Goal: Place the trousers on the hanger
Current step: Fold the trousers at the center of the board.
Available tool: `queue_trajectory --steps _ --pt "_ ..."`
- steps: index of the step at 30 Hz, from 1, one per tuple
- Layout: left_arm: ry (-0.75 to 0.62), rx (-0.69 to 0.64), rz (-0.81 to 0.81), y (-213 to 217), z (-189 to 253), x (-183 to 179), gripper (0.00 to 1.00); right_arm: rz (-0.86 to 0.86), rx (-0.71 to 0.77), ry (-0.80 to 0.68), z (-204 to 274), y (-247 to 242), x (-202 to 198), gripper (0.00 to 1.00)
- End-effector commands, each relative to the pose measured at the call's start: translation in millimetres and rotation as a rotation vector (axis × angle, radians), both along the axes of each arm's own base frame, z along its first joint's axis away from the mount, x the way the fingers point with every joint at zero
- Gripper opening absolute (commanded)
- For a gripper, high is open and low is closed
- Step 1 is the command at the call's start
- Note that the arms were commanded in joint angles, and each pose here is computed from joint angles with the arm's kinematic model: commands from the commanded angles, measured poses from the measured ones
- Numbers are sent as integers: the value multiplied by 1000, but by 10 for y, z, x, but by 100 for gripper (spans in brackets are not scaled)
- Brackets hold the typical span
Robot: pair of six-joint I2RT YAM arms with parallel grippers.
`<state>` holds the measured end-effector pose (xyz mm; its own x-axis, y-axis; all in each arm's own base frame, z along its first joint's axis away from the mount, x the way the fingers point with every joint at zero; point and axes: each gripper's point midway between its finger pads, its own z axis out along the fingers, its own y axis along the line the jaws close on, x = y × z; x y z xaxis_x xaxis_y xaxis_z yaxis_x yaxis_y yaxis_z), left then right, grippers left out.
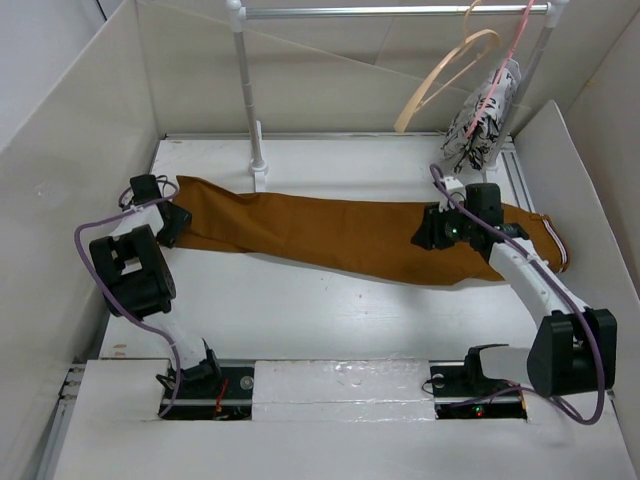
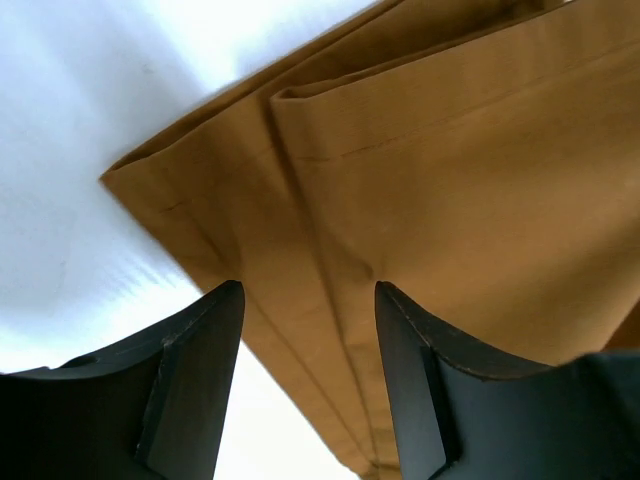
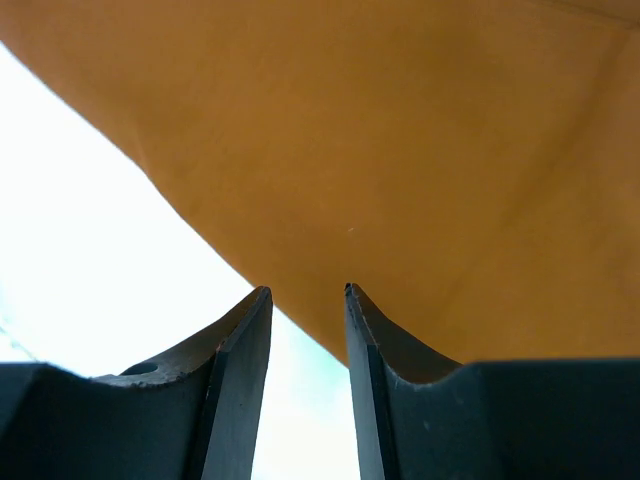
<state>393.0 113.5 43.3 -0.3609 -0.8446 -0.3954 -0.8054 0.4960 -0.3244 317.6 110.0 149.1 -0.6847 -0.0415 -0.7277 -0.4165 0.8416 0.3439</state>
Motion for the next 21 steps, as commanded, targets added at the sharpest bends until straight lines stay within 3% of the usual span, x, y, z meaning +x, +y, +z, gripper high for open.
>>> queue_trajectory --steps 1,8,9,10,13,21 --pt "-93 -1 -1 30 162 239 51 84 -13 -39 -53 225 -16 40" --pt "-93 -9 4 56 91 337 39 106 -45 -4 -227 292 -112 40" --pt "-95 -6 7 72 110 369 32 106 -47 -6 -227 289 -112 39" --pt "-88 -4 14 87 96 373 19 107 -46 -6 -231 290 -117 39" --pt "-86 8 27 123 141 391 0 112 -47 -3 -235 293 -119 39" --pt "-148 185 80 310 868 69 0 149 -74 39 -446 309 -175 39"
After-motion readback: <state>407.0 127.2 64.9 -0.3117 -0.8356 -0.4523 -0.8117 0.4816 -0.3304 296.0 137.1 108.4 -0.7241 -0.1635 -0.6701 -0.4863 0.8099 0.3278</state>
